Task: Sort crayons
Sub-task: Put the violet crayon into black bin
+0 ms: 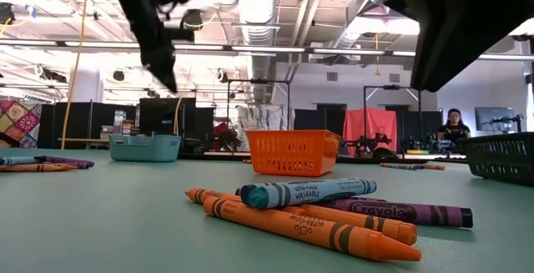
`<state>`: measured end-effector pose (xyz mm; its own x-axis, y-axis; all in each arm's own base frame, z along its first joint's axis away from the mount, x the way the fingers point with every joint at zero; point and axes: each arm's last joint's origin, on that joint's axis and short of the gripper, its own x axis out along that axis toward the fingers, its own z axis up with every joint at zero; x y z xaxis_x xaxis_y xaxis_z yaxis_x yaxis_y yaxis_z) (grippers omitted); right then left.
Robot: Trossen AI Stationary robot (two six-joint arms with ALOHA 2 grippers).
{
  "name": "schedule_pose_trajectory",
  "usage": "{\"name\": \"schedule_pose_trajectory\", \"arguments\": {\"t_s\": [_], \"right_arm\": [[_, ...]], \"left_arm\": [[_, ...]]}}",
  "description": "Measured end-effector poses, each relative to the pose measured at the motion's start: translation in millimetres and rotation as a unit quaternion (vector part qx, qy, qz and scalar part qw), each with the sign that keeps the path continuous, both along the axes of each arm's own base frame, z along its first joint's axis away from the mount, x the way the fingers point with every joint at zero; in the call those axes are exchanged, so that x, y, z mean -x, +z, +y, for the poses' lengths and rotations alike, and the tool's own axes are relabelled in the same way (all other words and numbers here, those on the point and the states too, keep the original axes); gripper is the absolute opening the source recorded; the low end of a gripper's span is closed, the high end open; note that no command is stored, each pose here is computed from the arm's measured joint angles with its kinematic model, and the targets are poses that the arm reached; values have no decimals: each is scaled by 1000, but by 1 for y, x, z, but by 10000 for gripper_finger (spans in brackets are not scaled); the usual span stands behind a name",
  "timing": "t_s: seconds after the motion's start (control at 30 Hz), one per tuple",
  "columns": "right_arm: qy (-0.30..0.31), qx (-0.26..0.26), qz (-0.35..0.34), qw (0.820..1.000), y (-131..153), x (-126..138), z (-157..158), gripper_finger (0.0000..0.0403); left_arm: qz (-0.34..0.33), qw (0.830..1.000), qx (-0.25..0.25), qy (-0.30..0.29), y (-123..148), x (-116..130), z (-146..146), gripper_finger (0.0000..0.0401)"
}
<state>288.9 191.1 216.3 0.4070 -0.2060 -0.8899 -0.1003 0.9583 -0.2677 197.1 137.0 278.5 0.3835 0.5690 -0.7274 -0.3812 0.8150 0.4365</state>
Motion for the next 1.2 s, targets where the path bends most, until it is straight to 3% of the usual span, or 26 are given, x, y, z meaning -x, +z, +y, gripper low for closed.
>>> {"name": "schedule_pose_trajectory", "arguments": {"t_s": [0.13,0.23,0.43,0.67,0.9,1.2], "right_arm": [[9,-2,-3,1000,0,3,6,64],[15,-4,-6,1000,0,5,10,64],[24,-14,-19,999,1,7,17,64],[39,-18,-24,999,1,12,26,64],[36,-20,-27,999,2,12,27,64],[35,-21,-29,999,2,12,27,64]], "left_arm": [[-65,992,58,-88,10,-13,-44,162],[-73,981,90,-154,6,-28,-82,162],[-38,960,84,-264,-22,-55,-159,162],[-43,936,92,-337,-53,-72,-227,162],[-37,917,100,-383,-89,-86,-270,162],[-51,907,113,-402,-121,-97,-297,162]]}}
